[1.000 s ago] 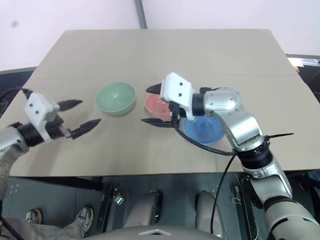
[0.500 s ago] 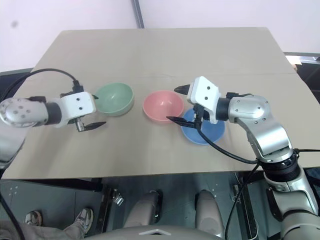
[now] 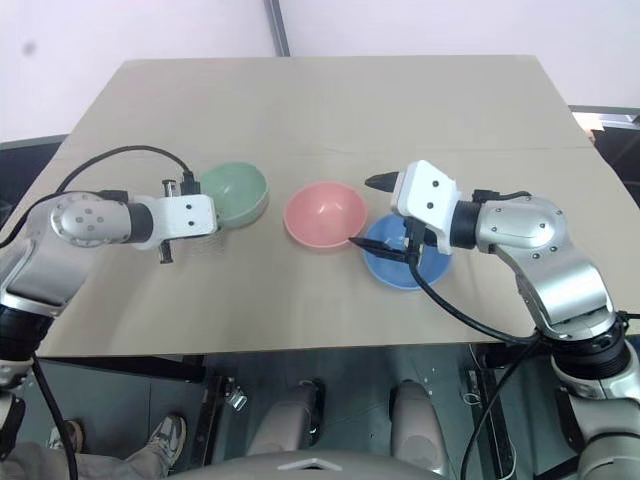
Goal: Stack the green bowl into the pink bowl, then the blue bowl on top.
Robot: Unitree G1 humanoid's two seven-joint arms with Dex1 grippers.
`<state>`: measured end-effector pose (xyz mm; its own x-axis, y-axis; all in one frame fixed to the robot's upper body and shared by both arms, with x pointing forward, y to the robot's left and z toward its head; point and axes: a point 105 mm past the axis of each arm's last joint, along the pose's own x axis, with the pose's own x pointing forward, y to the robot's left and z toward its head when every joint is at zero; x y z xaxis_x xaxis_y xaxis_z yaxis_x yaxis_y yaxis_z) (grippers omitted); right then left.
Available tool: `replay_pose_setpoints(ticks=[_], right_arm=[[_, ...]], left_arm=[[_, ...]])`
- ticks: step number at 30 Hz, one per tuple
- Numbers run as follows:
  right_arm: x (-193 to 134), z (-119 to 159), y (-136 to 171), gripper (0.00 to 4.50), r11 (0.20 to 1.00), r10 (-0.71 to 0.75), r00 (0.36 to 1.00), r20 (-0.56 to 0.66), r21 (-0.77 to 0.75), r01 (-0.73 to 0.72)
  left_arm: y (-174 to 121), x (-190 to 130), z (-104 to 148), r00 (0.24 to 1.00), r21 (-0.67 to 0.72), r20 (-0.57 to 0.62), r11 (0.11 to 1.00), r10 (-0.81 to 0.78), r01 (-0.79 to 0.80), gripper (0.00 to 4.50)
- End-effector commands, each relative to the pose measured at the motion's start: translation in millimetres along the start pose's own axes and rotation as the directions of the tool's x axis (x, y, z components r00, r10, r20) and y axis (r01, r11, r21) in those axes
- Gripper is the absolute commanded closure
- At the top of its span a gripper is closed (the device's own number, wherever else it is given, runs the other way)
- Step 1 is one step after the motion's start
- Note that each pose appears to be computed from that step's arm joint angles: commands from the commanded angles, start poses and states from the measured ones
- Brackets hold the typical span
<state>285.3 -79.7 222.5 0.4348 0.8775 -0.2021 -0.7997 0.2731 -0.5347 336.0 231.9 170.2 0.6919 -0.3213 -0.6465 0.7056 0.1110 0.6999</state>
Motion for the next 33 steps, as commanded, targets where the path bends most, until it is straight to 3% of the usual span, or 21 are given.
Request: replay_pose_setpoints(ticks=[1, 10, 18, 21, 24, 29, 31, 33], right_arm=[[-7.8, 11.4, -4.8, 0.0, 0.999, -0.037, 0.999, 0.025, -0.039, 0.038], [-9.5, 9.5, -11.5, 0.0, 0.997, -0.074, 0.997, 0.024, -0.033, 0.075], [-18.5, 6.7, -11.8, 0.0, 0.992, -0.121, 0.993, -0.003, -0.03, 0.12], [-21.8, 5.1, -10.4, 0.0, 0.99, -0.14, 0.99, -0.016, -0.022, 0.14], [-24.2, 3.1, -7.2, 0.0, 0.989, -0.145, 0.989, -0.032, -0.004, 0.145], [-28.6, -0.2, 5.6, 0.0, 0.992, -0.111, 0.992, -0.058, 0.046, 0.114], [-30.4, -3.3, 16.4, 0.0, 0.993, -0.069, 0.995, -0.079, 0.088, 0.076], [-32.0, -8.1, 26.0, 0.0, 0.991, -0.031, 0.994, -0.105, 0.126, 0.044]], left_arm=[[24.5, -23.8, 29.3, 0.994, 0.062, 0.098, 0.996, 0.057, -0.063, 4.47], [33.1, -42.3, 96.0, 0.946, 0.158, 0.323, 0.987, -0.031, -0.022, 4.47], [9.1, -32.5, 118.0, 0.88, 0.298, 0.398, 0.944, -0.26, 0.144, 4.47], [8.0, -24.6, 122.1, 0.868, 0.336, 0.414, 0.932, -0.275, 0.134, 3.6], [14.9, -19.9, 127.3, 0.864, 0.328, 0.447, 0.941, -0.231, 0.082, 2.22], [23.5, -25.9, 126.4, 0.845, 0.243, 0.511, 0.969, -0.16, 0.037, 2.22], [27.6, -35.7, 120.5, 0.827, 0.156, 0.553, 0.988, -0.1, 0.015, 2.22], [28.7, -47.1, 117.8, 0.755, 0.014, 0.655, 0.999, -0.036, 0.034, 2.22]])
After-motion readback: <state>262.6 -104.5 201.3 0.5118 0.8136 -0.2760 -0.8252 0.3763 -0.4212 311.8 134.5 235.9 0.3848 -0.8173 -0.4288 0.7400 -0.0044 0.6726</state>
